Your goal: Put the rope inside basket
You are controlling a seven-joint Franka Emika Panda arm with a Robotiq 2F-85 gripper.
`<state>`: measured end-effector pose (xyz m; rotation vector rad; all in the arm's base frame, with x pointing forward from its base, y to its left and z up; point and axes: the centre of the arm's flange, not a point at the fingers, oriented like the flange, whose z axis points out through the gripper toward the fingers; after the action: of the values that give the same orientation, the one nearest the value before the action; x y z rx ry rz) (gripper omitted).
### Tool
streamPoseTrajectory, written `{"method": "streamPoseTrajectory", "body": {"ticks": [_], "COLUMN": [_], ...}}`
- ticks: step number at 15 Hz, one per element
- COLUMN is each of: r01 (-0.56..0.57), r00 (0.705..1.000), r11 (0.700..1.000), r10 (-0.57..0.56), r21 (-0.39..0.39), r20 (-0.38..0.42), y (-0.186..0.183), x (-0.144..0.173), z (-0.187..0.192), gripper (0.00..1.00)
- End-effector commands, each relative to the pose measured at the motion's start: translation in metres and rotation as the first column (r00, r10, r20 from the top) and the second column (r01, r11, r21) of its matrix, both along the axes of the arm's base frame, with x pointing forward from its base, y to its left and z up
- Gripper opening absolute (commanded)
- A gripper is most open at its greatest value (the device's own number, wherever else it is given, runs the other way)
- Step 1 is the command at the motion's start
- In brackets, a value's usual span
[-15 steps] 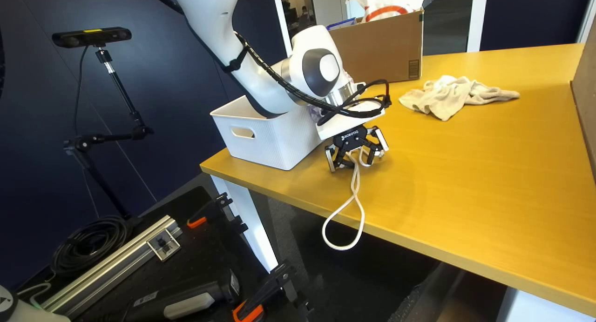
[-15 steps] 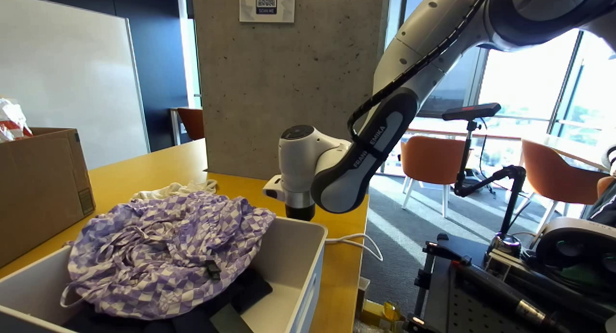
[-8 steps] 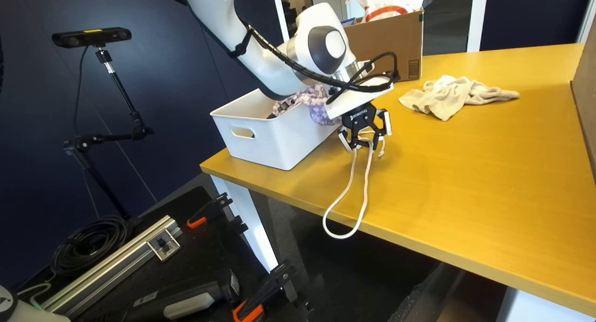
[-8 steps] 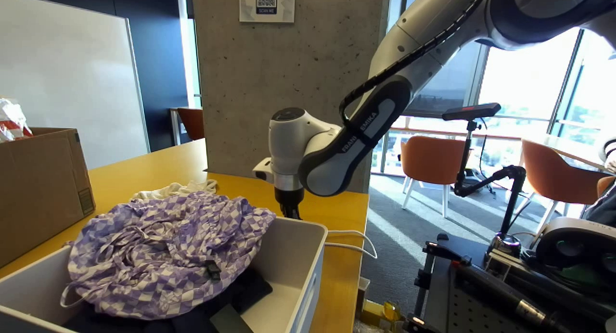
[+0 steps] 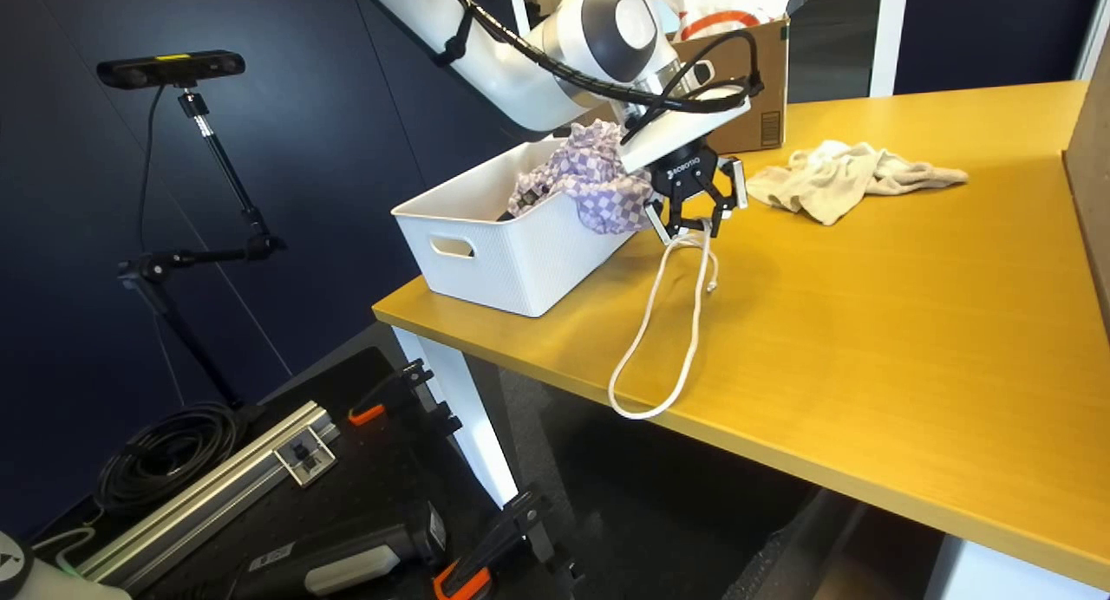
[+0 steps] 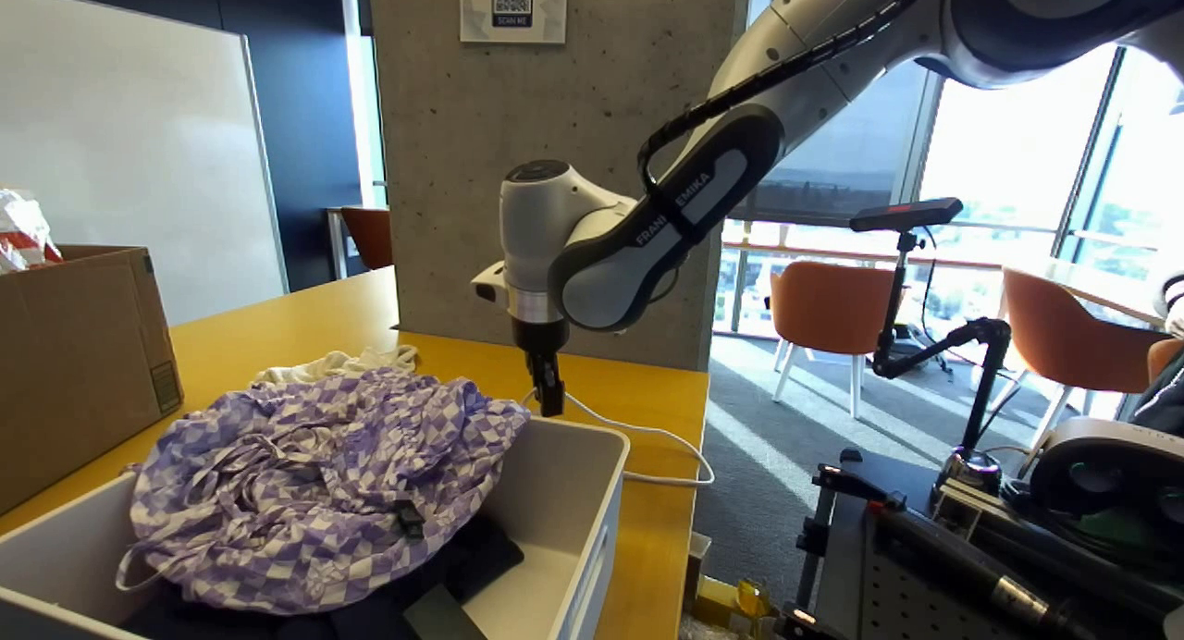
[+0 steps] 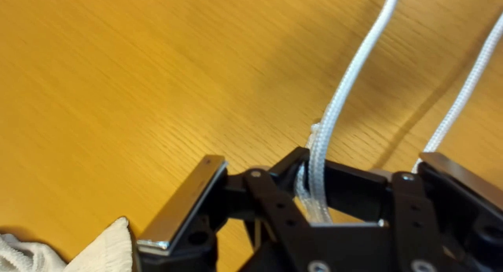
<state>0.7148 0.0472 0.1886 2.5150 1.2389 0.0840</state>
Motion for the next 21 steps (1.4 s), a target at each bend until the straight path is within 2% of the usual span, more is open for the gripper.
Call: {"method": "streamPoseTrajectory", "body": {"ticks": [1,6,9,10,13,18,19,21], "r01": [0.009,0.013,0.021,0.024,0.023,0.014,0.011,0.006], "r00": [1.0,1.0,0.999,0.999,1.0,0.999,0.999,0.999], "r11": [1.0,0.999,0.998,0.998,0.997,0.994,0.994,0.993], "r10": [-0.009,-0.012,-0.019,-0.022,-0.023,-0.018,-0.016,-0.012], "r21": [0.025,0.052,0.06,0.064,0.074,0.105,0.11,0.114], "r20": [-0.015,-0.026,-0.029,-0.028,-0.011,0.042,0.045,0.053], "y": [0.003,0.0,-0.007,-0.01,-0.016,-0.025,-0.018,-0.014], "x": [0.004,0.005,-0.007,-0.01,-0.02,-0.038,-0.009,-0.001], "z": [-0.001,-0.029,-0.052,-0.057,-0.072,-0.071,-0.058,-0.047], "gripper": [0.0,0.0,0.0,0.19,0.4,0.75,0.83,0.99]}}
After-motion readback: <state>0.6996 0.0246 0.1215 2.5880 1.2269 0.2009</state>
